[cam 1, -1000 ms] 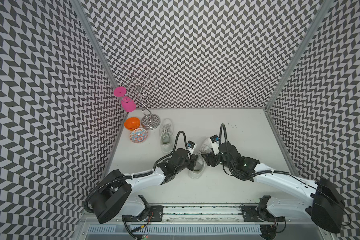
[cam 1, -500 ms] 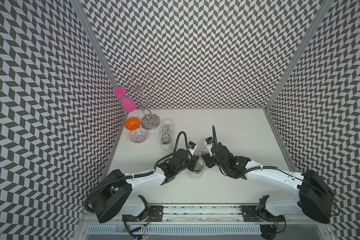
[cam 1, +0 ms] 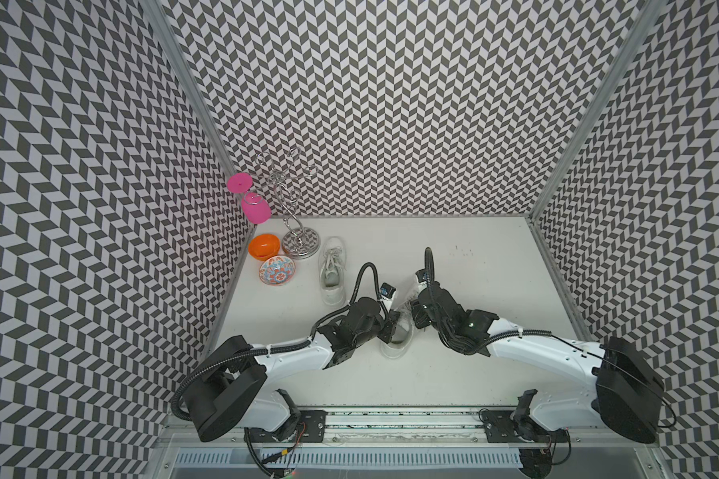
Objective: Remove the insole from the shoe
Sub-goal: Untie the shoelace on the shoe.
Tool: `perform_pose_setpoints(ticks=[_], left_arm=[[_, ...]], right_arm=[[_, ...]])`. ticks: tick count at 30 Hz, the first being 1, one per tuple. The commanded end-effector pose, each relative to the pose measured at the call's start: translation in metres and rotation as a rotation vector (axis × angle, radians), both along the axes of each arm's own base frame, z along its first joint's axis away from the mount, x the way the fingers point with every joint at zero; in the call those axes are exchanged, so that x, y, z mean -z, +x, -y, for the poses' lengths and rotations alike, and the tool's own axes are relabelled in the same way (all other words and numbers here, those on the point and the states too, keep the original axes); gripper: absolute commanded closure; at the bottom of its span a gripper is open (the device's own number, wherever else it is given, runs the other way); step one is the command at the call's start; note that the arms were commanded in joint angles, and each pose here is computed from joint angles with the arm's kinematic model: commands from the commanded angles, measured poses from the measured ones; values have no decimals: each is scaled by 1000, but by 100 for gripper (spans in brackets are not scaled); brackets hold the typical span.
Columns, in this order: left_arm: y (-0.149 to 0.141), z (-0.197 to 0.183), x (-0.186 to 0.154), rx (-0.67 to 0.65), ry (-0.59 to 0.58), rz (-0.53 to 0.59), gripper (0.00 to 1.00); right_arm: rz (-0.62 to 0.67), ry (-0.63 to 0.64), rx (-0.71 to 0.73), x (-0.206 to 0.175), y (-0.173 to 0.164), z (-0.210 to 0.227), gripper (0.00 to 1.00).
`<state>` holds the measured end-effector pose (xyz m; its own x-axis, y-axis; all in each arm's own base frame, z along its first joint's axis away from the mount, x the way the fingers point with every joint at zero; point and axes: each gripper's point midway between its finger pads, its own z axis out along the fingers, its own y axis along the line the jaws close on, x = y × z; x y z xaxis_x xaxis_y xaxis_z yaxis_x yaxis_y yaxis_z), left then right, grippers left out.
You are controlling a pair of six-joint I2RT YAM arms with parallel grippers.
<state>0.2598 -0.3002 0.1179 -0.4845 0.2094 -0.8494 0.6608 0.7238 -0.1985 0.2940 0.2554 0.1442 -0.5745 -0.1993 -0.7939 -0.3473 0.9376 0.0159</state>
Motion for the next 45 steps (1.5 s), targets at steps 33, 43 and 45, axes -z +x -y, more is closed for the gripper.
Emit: perform_pose_setpoints(ticks=[33, 43, 45], left_arm=[[7, 13, -52, 8, -130, 119, 100], [10, 16, -44, 3, -108, 105, 100], [10, 16, -44, 5, -111, 104, 100]], right_arm=[[95, 4, 289, -20, 46, 50, 22], [53, 57, 75, -32, 32, 4, 19], [49, 96, 24, -35, 26, -9, 19]])
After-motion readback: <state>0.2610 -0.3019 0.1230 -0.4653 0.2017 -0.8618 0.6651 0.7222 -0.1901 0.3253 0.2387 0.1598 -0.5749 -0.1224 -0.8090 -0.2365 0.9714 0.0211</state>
